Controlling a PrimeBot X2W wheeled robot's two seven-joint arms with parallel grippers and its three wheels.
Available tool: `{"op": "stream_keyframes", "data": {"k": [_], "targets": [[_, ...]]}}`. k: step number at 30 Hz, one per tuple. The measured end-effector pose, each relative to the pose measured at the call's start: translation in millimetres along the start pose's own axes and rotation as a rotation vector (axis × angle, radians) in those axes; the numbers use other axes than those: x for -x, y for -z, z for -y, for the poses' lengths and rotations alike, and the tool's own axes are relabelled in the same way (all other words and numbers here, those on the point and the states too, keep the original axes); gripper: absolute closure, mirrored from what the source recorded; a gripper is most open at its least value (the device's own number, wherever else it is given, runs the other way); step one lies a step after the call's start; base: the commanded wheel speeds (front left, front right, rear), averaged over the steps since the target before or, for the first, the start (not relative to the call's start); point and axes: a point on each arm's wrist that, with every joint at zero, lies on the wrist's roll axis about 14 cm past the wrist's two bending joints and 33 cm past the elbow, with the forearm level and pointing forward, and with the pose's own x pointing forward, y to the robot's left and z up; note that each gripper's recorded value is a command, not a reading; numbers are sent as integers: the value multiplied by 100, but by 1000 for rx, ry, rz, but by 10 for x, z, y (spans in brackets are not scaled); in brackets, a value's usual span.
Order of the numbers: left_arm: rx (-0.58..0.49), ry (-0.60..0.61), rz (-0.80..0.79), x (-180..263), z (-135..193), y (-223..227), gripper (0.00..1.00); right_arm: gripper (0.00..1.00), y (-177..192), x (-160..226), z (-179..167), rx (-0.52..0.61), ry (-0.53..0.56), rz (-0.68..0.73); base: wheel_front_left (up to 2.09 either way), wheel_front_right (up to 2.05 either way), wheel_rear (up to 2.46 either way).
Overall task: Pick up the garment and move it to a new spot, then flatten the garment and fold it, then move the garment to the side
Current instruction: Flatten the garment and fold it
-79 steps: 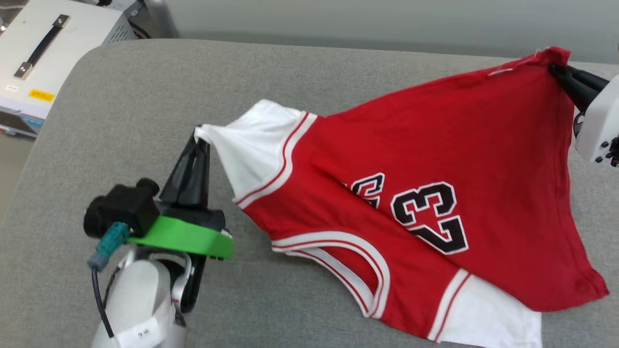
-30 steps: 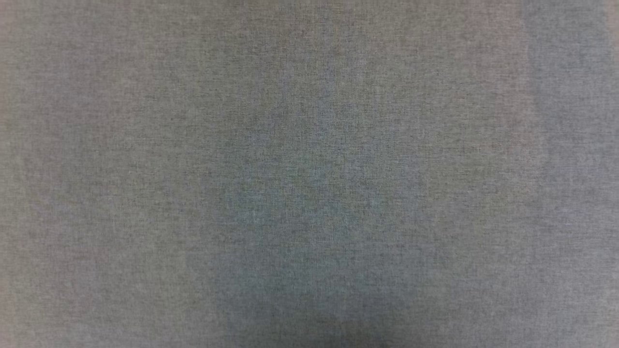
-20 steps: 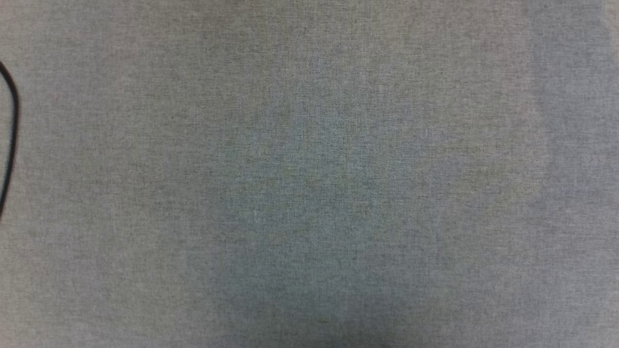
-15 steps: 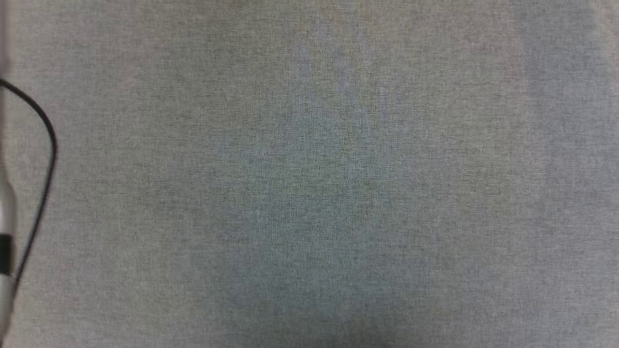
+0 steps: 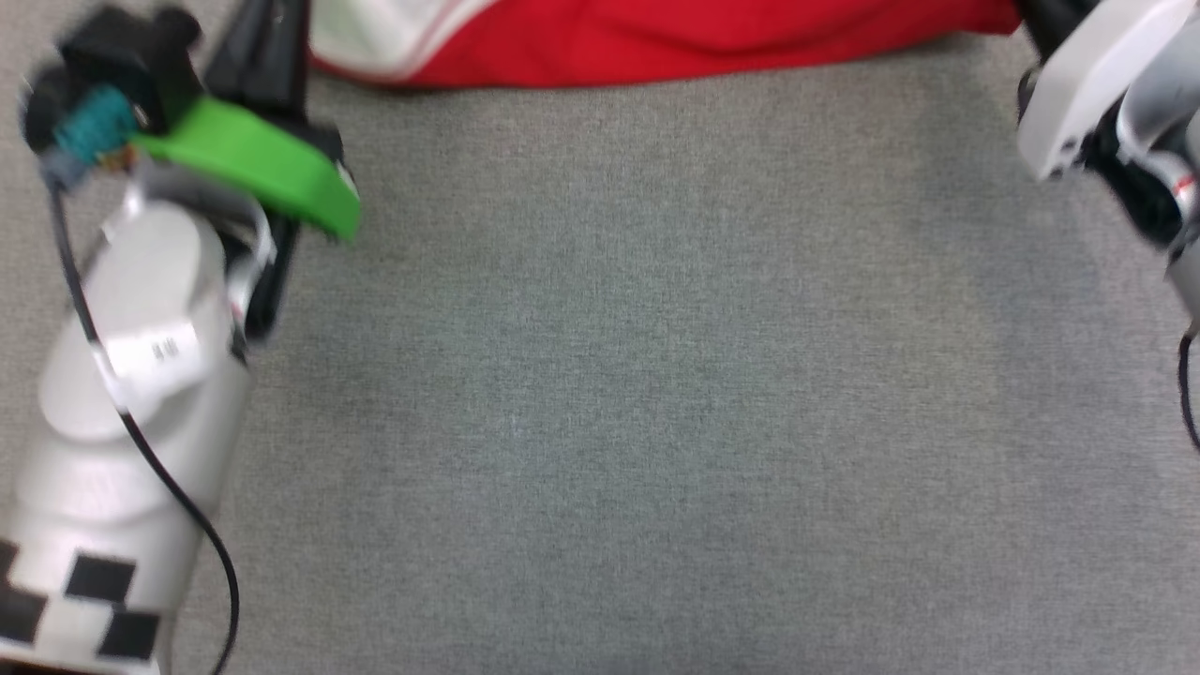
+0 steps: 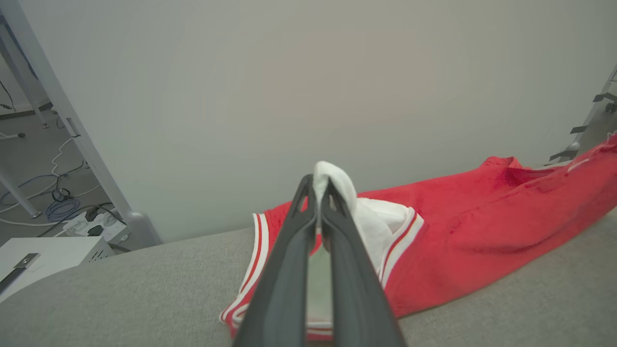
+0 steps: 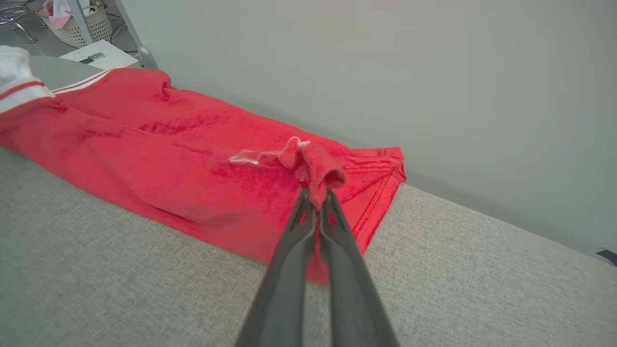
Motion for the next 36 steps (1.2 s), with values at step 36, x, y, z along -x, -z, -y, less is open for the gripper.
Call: {"op": "stream_keyframes", "data": {"k": [36], "targets": [[317,-189,-356,2957,832,739,100,100,1154,2322,-701,-202,18,-180,0,0,0]]}}
